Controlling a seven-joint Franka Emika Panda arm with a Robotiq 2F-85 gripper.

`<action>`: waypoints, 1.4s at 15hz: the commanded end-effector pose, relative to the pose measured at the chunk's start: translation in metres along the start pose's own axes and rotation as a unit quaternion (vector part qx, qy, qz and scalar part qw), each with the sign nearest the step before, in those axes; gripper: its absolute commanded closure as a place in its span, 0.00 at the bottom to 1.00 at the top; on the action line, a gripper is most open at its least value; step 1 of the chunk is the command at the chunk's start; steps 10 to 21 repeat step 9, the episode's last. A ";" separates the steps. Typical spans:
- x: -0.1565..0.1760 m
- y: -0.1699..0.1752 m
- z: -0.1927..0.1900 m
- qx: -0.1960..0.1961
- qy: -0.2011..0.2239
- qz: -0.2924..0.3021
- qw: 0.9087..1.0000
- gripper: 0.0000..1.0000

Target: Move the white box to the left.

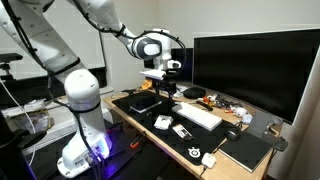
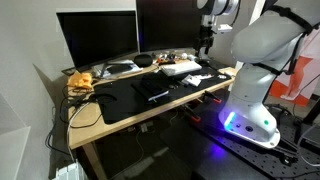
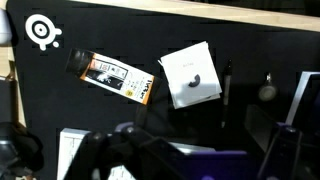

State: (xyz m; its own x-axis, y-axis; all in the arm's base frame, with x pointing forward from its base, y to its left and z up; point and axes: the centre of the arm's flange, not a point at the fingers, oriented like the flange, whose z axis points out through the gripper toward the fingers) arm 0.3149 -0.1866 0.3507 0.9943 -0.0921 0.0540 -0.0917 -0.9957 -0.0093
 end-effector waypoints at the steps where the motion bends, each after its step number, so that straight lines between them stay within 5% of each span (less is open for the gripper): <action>1: -0.003 -0.025 0.000 -0.015 0.005 0.008 1.000 0.00; 21: 0.010 -0.025 0.000 -0.005 -0.002 0.009 1.000 0.00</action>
